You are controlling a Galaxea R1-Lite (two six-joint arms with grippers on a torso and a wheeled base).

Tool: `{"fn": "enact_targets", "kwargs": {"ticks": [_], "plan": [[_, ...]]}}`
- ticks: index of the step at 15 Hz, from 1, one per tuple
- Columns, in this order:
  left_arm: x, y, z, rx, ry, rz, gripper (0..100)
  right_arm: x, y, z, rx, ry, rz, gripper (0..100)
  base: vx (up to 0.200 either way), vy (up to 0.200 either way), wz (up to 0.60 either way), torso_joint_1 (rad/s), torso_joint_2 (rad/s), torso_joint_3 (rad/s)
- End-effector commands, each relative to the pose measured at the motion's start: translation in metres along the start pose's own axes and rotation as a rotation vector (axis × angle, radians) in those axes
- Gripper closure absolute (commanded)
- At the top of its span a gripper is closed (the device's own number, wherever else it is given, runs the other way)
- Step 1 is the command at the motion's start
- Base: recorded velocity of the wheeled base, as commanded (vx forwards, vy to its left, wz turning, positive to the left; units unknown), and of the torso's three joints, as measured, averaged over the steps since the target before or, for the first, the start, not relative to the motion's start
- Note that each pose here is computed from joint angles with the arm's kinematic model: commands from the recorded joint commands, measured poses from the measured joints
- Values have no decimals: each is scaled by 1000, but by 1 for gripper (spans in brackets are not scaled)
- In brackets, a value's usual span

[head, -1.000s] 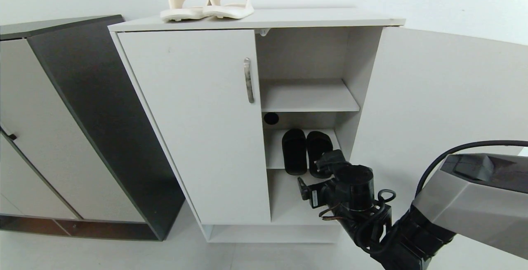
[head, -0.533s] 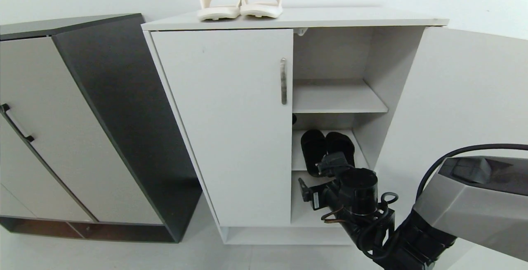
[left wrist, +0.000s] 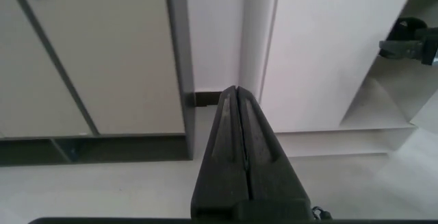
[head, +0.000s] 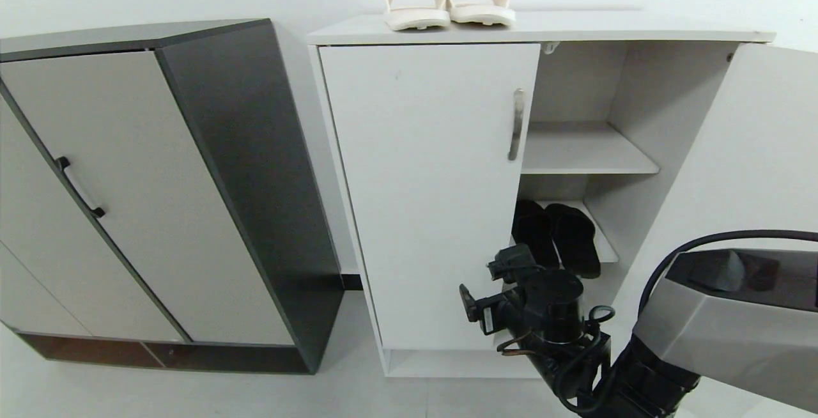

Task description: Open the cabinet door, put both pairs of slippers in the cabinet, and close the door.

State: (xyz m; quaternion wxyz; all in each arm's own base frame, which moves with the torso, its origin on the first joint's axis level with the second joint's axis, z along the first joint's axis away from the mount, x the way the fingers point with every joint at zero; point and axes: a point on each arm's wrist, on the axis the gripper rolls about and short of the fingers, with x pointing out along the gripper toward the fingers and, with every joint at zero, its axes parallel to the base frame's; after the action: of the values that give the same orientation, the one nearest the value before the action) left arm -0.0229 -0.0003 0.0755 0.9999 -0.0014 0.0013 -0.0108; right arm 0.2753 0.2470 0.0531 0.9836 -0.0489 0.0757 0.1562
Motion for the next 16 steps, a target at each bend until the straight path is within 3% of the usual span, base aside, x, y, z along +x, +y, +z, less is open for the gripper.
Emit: {"fn": "enact_targets", "kwargs": {"ticks": [1,4,16], "plan": [[0,0,0,0,2,0,100,-2,1,-11,-37,23,7,0,0,200,0,-2,-2,2],[0,0,0,0,2,0,100,1,1,-15,-47,-27,12,0,0,0,0,0,0,0],[0,0,0,0,2,0,100,3,2,-18,-56,-38,35,0,0,0,0,0,0,0]]}}
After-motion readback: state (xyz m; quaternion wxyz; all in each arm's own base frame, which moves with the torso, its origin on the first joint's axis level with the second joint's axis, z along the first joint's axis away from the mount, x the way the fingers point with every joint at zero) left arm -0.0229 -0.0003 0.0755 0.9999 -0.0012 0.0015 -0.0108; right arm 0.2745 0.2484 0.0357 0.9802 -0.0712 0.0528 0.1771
